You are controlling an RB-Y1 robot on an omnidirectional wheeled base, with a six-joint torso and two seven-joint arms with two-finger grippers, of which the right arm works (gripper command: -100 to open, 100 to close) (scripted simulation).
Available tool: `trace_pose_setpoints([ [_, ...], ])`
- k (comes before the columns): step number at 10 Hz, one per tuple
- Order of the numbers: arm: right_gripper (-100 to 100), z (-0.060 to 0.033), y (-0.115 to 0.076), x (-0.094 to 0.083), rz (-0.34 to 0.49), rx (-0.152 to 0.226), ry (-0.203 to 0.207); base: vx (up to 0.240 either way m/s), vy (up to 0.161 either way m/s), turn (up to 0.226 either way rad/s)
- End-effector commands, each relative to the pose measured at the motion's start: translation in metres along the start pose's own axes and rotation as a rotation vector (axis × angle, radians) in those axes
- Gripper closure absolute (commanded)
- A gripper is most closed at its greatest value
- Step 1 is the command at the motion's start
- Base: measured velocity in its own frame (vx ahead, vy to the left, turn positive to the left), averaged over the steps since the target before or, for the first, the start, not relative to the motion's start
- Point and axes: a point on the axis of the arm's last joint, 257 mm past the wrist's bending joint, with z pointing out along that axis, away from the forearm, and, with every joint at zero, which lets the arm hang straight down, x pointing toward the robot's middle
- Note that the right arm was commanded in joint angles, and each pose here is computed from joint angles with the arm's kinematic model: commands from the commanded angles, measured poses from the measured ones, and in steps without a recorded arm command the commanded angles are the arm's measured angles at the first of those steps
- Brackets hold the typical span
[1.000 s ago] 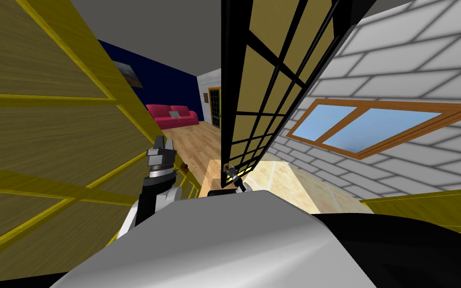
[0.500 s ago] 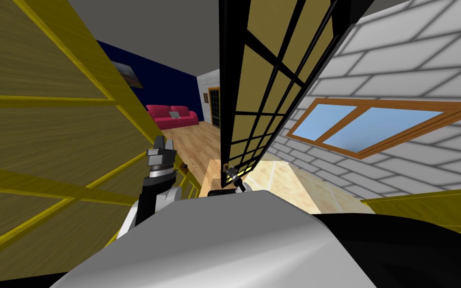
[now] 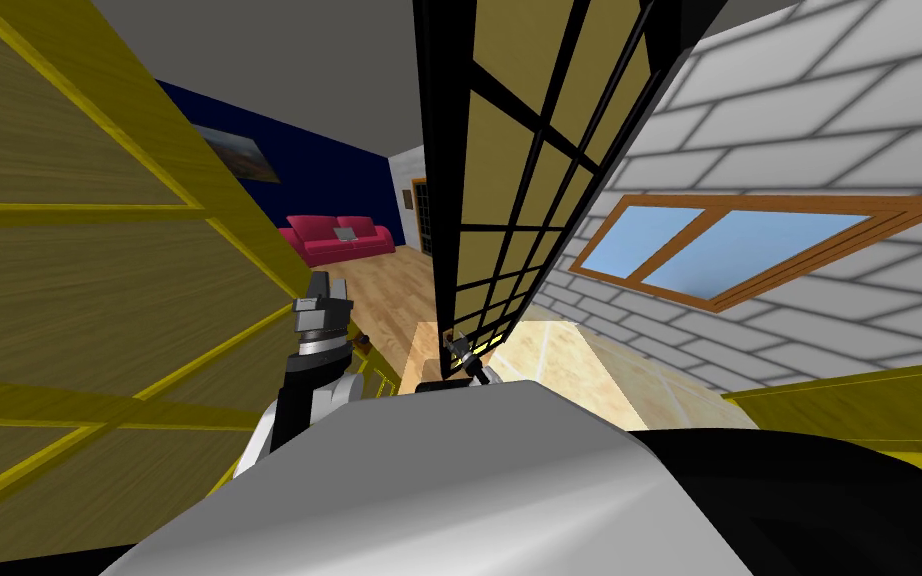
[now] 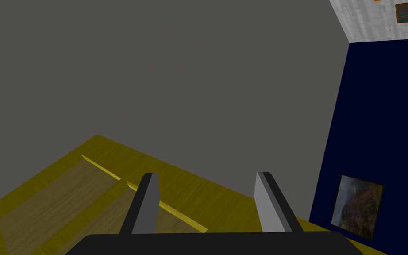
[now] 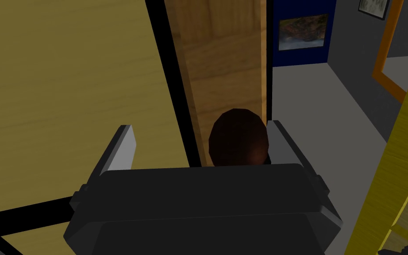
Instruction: Push the door open
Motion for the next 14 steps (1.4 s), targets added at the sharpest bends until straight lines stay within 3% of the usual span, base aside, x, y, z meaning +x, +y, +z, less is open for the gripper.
trace_pose_setpoints([
  [1, 100, -0.0073, -0.024, 0.009, -0.033, 0.024, 0.036, 0.009, -0.014, 0.005],
  [5, 100, -0.0062, -0.024, 0.007, -0.035, 0.024, 0.030, -0.003, 0.006, 0.004],
  [6, 100, -0.0090, -0.024, 0.013, -0.048, 0.020, 0.051, 0.033, -0.010, -0.013],
  [14, 100, -0.0109, -0.024, 0.017, -0.062, 0.015, 0.066, 0.010, -0.004, -0.005],
])
